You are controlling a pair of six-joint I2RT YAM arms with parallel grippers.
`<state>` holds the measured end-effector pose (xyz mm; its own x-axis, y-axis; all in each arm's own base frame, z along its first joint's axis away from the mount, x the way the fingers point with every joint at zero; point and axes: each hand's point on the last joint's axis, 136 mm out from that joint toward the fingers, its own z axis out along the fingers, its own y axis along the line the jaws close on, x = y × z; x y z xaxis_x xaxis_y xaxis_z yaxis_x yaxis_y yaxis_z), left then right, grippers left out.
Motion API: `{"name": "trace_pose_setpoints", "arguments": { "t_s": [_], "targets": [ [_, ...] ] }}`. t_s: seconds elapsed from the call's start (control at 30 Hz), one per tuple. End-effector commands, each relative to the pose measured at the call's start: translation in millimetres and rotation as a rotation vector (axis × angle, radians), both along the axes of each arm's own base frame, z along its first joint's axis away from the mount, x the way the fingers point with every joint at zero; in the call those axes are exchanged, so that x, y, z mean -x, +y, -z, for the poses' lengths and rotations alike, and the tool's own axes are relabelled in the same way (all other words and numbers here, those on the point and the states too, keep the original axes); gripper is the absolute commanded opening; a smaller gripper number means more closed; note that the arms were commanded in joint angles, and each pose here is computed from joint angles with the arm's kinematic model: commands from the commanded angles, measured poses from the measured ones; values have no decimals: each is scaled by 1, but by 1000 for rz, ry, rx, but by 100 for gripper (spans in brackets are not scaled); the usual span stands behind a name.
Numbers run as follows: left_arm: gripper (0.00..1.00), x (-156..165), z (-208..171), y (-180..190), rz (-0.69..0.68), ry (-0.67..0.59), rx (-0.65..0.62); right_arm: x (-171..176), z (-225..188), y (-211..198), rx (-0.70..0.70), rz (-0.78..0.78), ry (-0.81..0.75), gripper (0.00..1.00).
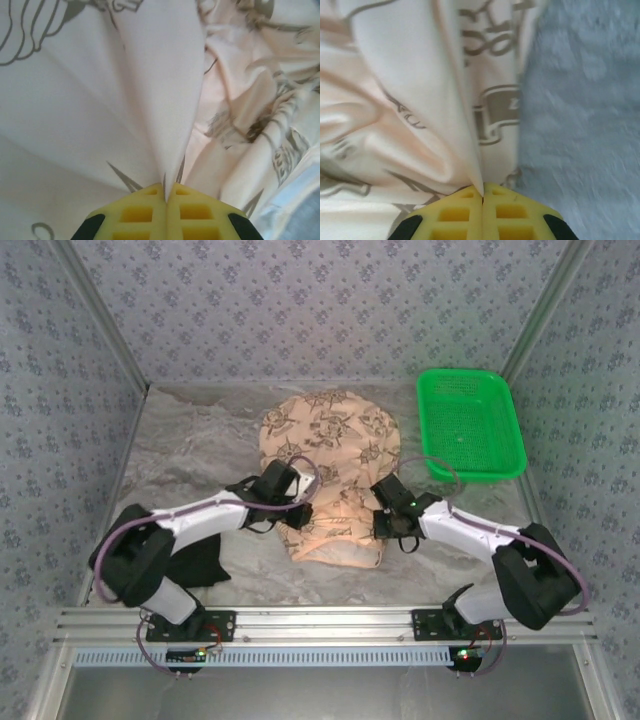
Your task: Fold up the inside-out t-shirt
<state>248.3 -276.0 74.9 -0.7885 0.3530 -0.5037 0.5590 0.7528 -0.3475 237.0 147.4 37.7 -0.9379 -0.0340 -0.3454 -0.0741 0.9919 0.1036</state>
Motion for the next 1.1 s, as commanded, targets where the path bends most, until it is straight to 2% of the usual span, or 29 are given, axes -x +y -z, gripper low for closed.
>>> {"name": "trace_pose_setpoints", "arguments": {
  "t_s": [0.0,0.07,0.1,0.2,0.3,0.43,0.5,0.6,0.63,0.67,0.7,0.73,0.8,0.83,0.9,1.0,1.07],
  "targets": [
    [30,27,3,4,-11,156,47,8,-12,2,-22,-50,26,17],
    [49,30,-4,-4,6,177,86,-5,-36,22,-67,-129,-14,26],
    [51,26,-9,-7,10,165,95,-12,-48,32,-86,-160,-35,30],
    [51,3,-26,-11,12,56,70,-32,-66,56,-129,-221,-75,34],
    [51,-21,-39,-26,62,-40,58,-46,-58,74,-163,-263,-87,34],
    [51,-45,-26,-48,96,-85,58,-64,-34,78,-168,-210,-60,35],
    [51,-53,-20,-55,110,-106,53,-68,-24,80,-179,-185,-45,38],
    [51,-62,3,-55,125,-113,-7,-72,-10,86,-180,-179,-29,39],
    [50,-63,14,-52,127,-91,-32,-74,-7,88,-176,-183,-31,39],
    [49,-63,23,-50,123,-70,-51,-75,-2,91,-177,-192,-35,35],
    [46,-62,29,-49,125,-55,-54,-76,1,92,-180,-201,-37,25],
    [38,-61,32,-50,129,-49,-44,-76,2,90,-179,-204,-42,14],
    [19,-63,30,-47,110,-51,-30,-74,-4,88,-184,-235,-72,2],
    [11,-65,26,-44,91,-57,-20,-71,-10,88,-188,-260,-93,0],
    [5,-70,14,-39,45,-73,17,-64,-25,88,-212,-321,-133,0],
    [4,-79,-4,-30,-35,-69,109,-40,-47,92,-268,-480,-192,0],
    [4,-81,-3,-24,-73,-35,147,-18,-54,95,-324,-588,-229,0]
  ]
}}
